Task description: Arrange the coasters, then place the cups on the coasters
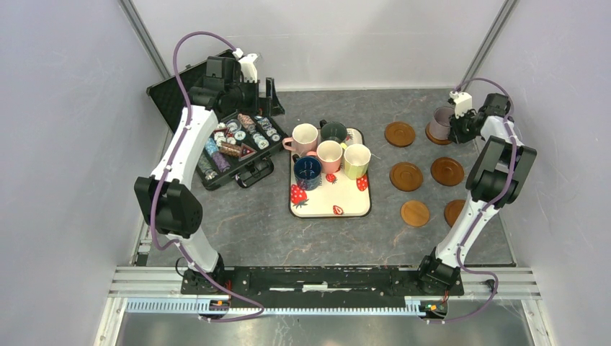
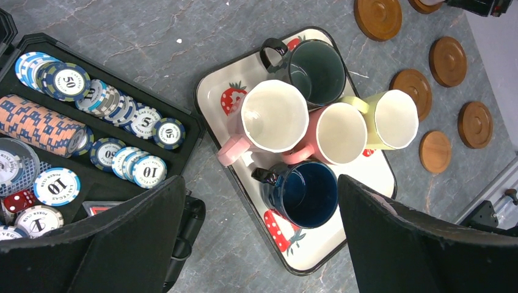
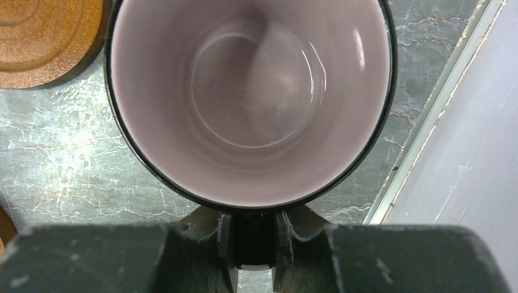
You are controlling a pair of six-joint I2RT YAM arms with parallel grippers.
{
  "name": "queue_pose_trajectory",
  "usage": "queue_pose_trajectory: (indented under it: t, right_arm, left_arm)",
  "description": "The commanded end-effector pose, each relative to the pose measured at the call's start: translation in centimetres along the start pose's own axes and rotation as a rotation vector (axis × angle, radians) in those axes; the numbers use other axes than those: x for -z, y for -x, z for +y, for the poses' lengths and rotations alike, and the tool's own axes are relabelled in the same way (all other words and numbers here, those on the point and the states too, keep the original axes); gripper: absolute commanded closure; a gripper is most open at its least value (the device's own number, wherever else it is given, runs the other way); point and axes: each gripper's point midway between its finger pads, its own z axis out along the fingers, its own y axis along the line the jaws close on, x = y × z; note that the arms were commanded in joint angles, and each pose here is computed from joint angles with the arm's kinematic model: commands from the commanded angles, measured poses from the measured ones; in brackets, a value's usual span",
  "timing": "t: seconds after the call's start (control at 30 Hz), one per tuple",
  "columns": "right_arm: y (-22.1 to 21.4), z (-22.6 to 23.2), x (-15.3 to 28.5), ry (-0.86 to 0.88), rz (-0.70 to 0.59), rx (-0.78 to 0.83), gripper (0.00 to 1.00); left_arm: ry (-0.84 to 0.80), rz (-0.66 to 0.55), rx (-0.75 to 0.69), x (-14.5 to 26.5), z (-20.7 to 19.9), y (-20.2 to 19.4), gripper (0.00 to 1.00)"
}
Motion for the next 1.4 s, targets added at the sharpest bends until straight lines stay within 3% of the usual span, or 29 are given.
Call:
queue_pose_trajectory:
  t: [0.0, 0.2, 0.4, 0.97, 1.1, 1.23, 1.37]
  right_arm:
    - [1.5, -1.1, 0.1, -0.022, -0.076, 0.018, 0.78]
    - [0.8, -1.2, 0.2, -0.021, -0.068, 0.01, 0.74]
    - [0.8, -1.4, 0.5, -0.027, -0.072, 0.018, 0.58]
    - [1.4, -3.6, 3.0, -0.069, -0.052, 0.091, 0.47]
    - [3.0, -3.2, 4.8, -0.055, -0.075, 0.117, 0.31]
    - [5.9, -2.3, 8.1, -0.041, -0.124, 0.154, 0.02]
    - [9.6, -0.3, 11.3, -0.022, -0.18, 0.222, 0.02]
  left_arm:
    - [-0.003, -0.023, -0.038, 0.3, 0.2, 1.1, 0.0]
    - [0.0, -0.027, -0.043, 0.1, 0.3, 1.4, 0.0]
    - [-0.008, -0.02, -0.038, -0.2, 0.4, 1.2, 0.0]
    - [-0.032, 0.002, -0.037, -0.7, 0.3, 0.6, 0.0]
    - [-0.043, 0.004, -0.043, -0.6, 0.1, 0.5, 0.0]
    - [-0.064, 0.054, -0.076, -0.2, -0.2, -0.5, 0.0]
    - [-0.078, 0.127, -0.089, 0.1, -0.2, -2.2, 0.0]
